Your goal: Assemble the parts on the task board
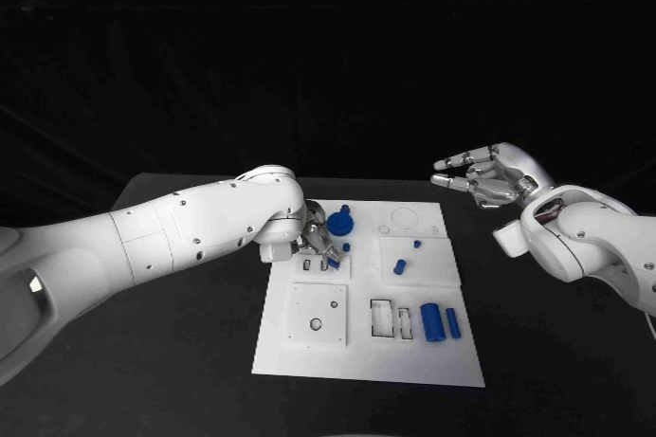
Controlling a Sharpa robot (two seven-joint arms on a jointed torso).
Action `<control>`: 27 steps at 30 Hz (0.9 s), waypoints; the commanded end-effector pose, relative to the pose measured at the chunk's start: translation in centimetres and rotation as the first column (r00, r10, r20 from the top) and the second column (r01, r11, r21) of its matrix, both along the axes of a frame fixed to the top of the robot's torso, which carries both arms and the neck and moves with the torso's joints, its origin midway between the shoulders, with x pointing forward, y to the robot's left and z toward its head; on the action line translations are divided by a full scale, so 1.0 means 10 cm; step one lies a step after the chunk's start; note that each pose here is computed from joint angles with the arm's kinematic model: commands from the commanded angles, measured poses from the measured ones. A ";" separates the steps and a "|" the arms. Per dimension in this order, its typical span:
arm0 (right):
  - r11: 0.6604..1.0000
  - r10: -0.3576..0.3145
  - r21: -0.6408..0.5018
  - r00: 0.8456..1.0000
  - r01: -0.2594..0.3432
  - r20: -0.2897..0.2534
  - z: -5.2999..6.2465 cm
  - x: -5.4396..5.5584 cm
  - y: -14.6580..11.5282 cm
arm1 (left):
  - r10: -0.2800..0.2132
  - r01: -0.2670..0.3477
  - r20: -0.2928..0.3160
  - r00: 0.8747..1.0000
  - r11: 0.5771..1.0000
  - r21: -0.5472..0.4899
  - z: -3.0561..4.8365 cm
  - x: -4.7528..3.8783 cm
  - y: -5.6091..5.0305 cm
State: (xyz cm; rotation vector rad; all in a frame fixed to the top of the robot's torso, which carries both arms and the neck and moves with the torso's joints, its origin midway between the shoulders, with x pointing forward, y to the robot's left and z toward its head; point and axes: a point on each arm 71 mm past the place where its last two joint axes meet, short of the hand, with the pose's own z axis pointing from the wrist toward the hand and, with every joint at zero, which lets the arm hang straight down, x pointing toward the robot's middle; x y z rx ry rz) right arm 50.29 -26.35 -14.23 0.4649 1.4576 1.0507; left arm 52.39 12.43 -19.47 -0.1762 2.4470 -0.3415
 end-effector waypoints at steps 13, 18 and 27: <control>1.000 0.021 0.001 1.000 -0.021 -0.005 -0.02 0.00 0.02 | 0.088 -0.083 0.068 0.994 0.994 -0.074 0.038 0.013 0.05; 1.000 0.020 0.001 1.000 -0.020 -0.006 -0.02 0.00 0.02 | 0.088 -0.083 0.067 0.994 0.994 -0.072 0.036 -0.014 0.08; 1.000 0.020 0.001 1.000 -0.020 -0.007 -0.02 0.00 0.01 | 0.090 -0.087 0.061 0.994 0.994 -0.059 0.015 -0.078 0.14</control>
